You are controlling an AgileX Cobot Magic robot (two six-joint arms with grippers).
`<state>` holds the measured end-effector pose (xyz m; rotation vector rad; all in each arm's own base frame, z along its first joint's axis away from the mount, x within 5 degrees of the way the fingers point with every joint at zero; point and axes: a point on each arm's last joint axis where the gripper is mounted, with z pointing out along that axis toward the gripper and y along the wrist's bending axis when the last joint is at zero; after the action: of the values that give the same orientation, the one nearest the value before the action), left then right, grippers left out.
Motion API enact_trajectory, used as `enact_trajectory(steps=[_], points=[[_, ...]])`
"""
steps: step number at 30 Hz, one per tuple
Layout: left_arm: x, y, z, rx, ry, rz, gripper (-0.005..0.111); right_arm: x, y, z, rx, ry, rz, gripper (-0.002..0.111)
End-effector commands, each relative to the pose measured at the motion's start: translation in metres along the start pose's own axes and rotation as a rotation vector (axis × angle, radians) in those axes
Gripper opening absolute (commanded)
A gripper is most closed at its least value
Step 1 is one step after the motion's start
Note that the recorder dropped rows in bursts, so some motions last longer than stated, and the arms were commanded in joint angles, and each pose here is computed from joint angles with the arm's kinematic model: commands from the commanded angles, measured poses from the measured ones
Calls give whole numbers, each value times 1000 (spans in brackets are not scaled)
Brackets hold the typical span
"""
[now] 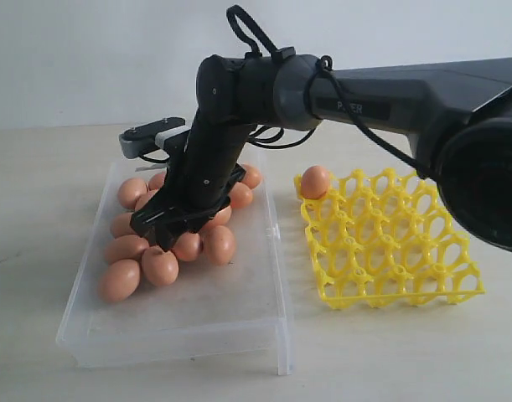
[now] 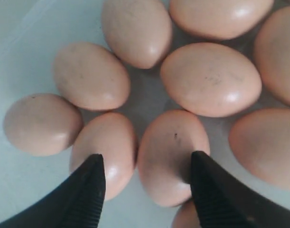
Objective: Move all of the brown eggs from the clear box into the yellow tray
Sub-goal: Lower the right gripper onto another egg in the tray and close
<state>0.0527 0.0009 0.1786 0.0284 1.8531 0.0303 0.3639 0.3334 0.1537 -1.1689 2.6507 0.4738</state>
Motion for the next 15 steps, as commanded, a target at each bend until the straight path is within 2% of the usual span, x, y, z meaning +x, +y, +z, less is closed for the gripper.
enact_trajectory(steps=[1, 15], points=[[-2, 0, 0, -2, -5, 1, 0, -3, -6, 6, 58, 17, -11, 53], [-2, 0, 0, -4, -3, 10, 0, -10, -9, 26, 31, 9, 6, 53]])
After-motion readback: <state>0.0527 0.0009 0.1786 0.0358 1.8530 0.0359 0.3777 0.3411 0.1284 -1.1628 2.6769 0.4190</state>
